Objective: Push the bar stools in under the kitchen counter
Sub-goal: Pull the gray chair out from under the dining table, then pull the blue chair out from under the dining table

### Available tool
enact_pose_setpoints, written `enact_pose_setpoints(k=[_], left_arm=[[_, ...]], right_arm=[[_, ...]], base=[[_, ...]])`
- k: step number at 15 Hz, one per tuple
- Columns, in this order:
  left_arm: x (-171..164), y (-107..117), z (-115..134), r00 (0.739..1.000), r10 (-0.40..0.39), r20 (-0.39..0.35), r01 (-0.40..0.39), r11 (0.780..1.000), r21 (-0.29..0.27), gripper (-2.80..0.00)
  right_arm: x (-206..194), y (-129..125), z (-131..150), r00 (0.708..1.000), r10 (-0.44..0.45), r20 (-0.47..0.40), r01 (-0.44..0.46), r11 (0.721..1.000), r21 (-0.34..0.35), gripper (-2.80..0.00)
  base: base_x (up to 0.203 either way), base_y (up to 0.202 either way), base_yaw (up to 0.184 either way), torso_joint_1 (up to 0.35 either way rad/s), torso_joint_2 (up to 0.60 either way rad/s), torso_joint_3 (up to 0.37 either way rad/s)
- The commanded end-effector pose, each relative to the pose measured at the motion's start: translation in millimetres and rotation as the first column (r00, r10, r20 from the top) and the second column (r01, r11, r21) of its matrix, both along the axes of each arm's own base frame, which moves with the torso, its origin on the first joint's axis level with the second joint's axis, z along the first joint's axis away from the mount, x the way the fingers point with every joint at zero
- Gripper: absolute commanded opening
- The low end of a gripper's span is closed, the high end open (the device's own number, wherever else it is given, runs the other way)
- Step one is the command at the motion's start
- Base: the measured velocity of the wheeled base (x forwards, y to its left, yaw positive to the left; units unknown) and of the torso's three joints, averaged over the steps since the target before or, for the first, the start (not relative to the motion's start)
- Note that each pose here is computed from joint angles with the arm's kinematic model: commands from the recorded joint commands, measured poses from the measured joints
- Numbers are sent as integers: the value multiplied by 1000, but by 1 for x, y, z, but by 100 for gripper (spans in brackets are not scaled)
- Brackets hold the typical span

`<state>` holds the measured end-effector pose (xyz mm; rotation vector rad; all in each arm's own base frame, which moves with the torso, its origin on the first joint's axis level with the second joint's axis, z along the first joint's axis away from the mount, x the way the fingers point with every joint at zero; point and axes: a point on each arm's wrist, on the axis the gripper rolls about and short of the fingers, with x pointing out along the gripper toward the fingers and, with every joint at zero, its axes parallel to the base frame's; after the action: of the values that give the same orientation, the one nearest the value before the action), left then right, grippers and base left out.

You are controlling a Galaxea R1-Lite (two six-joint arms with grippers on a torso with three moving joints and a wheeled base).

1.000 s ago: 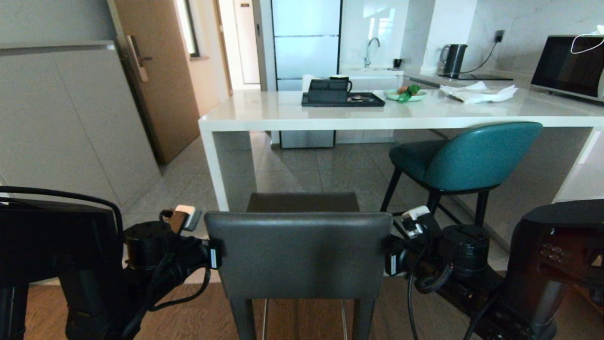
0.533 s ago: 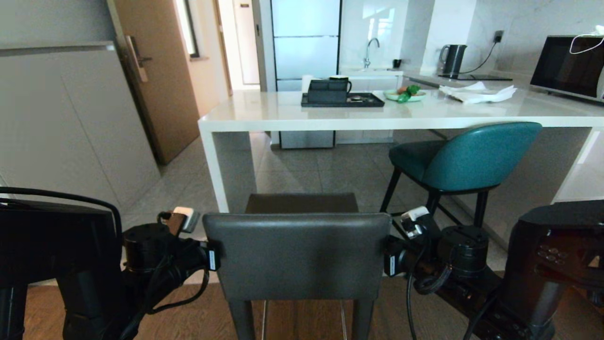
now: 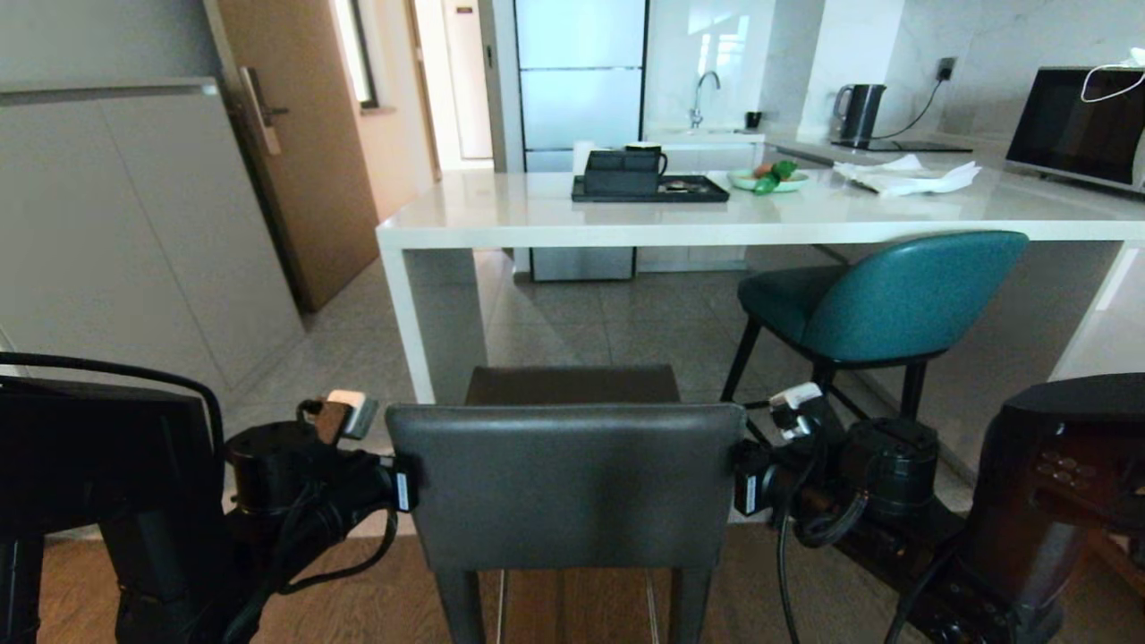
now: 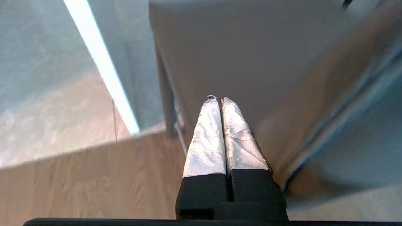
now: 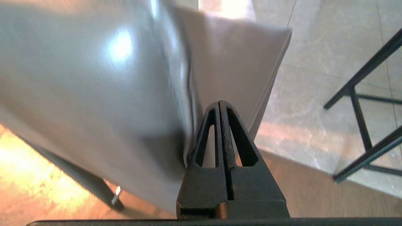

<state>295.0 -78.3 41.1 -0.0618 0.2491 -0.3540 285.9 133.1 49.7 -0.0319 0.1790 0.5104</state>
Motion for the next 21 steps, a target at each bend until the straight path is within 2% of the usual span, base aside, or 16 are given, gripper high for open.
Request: enact_pose_setpoints(k=[1, 7, 9, 12, 15, 17, 19, 21], left_arm=[[-2, 18, -1, 997, 69, -18, -68, 998, 6, -280], [-16, 45, 15, 995, 103, -2, -103, 995, -15, -280], [-25, 56, 28, 994, 105, 29, -104, 994, -29, -280], [-51, 68, 69, 982, 82, 169, -74, 996, -57, -280], [-90, 73, 113, 935, 79, 345, -59, 996, -68, -280], [-117, 77, 134, 909, 94, 407, -72, 995, -68, -280], [-142, 78, 151, 909, 105, 403, -86, 994, -66, -280], [-164, 78, 164, 933, 106, 345, -90, 994, -63, -280]], right_arm=[[-1, -20, 5, 998, -69, -11, 69, 998, 13, -280], [-8, -63, 18, 987, -161, -18, 162, 986, 44, -280], [-19, -75, 36, 984, -176, 26, 174, 983, 64, -280], [-50, -90, 73, 967, -213, 142, 199, 974, 108, -280], [-88, -101, 101, 942, -237, 239, 208, 968, 141, -280], [-113, -105, 118, 931, -244, 270, 210, 966, 151, -280], [-141, -109, 135, 935, -246, 255, 215, 966, 145, -280], [-167, -113, 148, 950, -255, 183, 236, 965, 118, -280]], base=[[0, 0, 0, 0, 0, 0], [0, 0, 0, 0, 0, 0], [0, 0, 0, 0, 0, 0], [0, 0, 0, 0, 0, 0], [0, 0, 0, 0, 0, 0], [0, 0, 0, 0, 0, 0], [0, 0, 0, 0, 0, 0], [0, 0, 0, 0, 0, 0]])
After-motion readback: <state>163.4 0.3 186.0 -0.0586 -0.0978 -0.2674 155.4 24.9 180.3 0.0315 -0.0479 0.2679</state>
